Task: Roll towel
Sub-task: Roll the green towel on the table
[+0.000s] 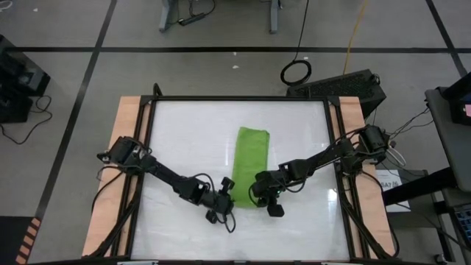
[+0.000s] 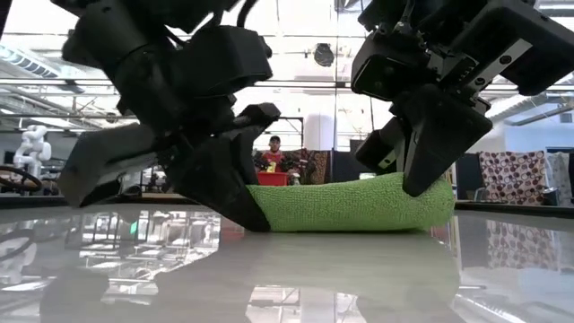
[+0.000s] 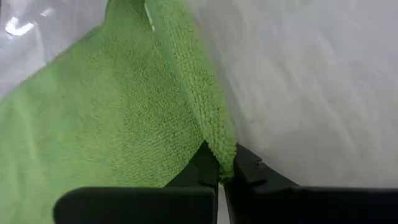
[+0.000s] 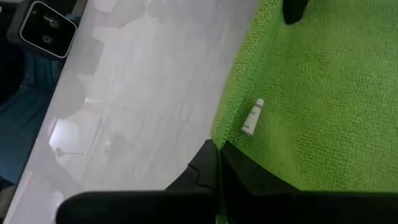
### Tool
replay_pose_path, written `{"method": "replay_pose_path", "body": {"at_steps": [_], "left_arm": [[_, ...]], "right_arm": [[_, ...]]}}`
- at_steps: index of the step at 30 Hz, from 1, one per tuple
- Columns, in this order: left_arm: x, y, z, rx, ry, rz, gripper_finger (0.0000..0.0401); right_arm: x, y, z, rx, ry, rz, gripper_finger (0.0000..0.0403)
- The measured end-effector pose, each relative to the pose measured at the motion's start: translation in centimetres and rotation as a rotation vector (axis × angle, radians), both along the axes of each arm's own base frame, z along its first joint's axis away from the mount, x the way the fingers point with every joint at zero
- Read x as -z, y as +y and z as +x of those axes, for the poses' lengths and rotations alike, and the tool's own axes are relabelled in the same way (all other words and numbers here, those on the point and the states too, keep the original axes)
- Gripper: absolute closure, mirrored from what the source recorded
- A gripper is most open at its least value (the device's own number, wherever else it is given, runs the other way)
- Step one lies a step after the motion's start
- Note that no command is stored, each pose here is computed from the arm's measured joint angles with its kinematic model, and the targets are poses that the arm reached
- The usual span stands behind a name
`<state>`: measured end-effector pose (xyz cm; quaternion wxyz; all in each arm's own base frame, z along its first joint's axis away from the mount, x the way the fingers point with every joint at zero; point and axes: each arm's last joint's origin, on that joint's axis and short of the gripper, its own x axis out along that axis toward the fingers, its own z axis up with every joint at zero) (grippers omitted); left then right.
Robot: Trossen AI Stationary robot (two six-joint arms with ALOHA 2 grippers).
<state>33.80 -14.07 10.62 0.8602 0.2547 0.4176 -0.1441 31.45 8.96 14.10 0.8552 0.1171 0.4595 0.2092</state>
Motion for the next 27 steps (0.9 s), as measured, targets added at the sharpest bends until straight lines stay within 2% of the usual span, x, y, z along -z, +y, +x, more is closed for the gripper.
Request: {"method": "replay_pose_path", "body": {"at_steps": [3,7,15,18,23,27], "left_arm": [[0.0,0.7,0.3,-0.024,0.025,-0.092,0.0396],[0.0,1.8,0.8,-0.058,0.059,-0.209,0.0397],[0.0,3.6,1.5,-0.099,0.127,-0.424,0.0399],[-0.1,4.4,1.7,-0.119,0.153,-0.505,0.0399],[-0.2,5.5,2.0,-0.155,0.183,-0.607,0.0399],[-0.2,6.0,2.2,-0.186,0.202,-0.662,0.0400]], "right_arm": [[0.1,0.0,-0.1,0.003,0.006,-0.008,0.0401],[0.0,0.4,-0.2,0.009,-0.030,-0.118,0.0367],[0.0,2.6,-1.7,-0.022,-0.079,-0.420,0.0197],[0.1,3.6,-2.3,-0.048,-0.091,-0.495,0.0155],[0.0,5.4,-3.1,-0.051,-0.132,-0.562,0.0142],[-0.1,6.3,-3.7,0.000,-0.147,-0.595,0.0144]]}}
